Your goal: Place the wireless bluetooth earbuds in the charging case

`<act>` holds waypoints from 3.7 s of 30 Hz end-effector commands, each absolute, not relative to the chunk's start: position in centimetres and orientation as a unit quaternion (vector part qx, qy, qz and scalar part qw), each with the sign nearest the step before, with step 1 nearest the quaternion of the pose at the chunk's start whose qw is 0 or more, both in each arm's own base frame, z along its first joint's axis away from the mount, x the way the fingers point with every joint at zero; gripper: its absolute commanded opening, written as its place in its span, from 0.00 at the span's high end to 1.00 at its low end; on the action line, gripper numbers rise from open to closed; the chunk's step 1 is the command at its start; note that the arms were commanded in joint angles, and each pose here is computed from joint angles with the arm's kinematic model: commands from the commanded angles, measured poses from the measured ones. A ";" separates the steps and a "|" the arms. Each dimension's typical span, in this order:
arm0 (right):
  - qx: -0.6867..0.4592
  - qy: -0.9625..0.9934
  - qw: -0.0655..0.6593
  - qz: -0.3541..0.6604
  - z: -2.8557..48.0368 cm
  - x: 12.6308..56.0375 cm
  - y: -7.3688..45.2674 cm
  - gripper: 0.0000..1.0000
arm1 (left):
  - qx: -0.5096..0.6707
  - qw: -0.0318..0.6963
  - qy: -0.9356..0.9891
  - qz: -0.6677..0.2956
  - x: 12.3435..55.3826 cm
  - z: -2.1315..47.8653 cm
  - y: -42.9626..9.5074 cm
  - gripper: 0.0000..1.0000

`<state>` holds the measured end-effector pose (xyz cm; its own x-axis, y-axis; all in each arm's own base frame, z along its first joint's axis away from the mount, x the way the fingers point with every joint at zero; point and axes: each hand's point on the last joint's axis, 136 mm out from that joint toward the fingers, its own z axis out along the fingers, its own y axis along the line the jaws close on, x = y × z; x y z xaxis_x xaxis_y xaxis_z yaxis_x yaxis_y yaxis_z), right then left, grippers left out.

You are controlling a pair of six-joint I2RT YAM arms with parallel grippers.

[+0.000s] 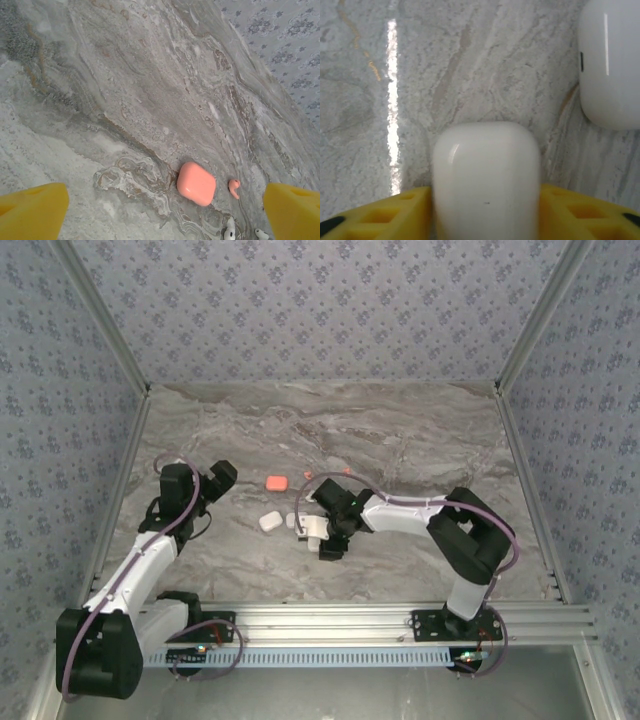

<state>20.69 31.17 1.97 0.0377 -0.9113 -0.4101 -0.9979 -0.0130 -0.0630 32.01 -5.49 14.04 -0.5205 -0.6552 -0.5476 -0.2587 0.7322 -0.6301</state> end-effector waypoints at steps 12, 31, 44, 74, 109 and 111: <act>-0.643 0.678 0.341 0.102 12.0 25.5 29.1 0.59 | -0.156 0.408 0.826 -0.356 31.8 19.4 -11.0 0.04; -0.606 0.579 0.538 0.086 26.9 28.0 28.4 0.59 | 0.132 0.352 0.740 -0.558 26.0 29.0 -28.3 0.22; -0.600 0.581 0.539 0.107 27.3 27.7 29.0 0.59 | 0.168 0.321 0.739 -0.568 25.5 28.3 -31.1 0.38; -0.506 0.632 0.526 0.262 30.6 24.7 23.9 0.06 | 0.191 0.467 0.667 -0.549 26.7 30.6 -30.4 0.91; -0.435 0.659 0.528 0.314 31.9 28.8 24.6 0.06 | 0.417 0.566 0.547 -0.455 21.6 30.9 -32.5 1.00; -0.435 0.659 0.528 0.313 32.1 28.9 24.5 0.06 | 0.418 0.568 0.546 -0.452 21.6 30.9 -32.5 1.00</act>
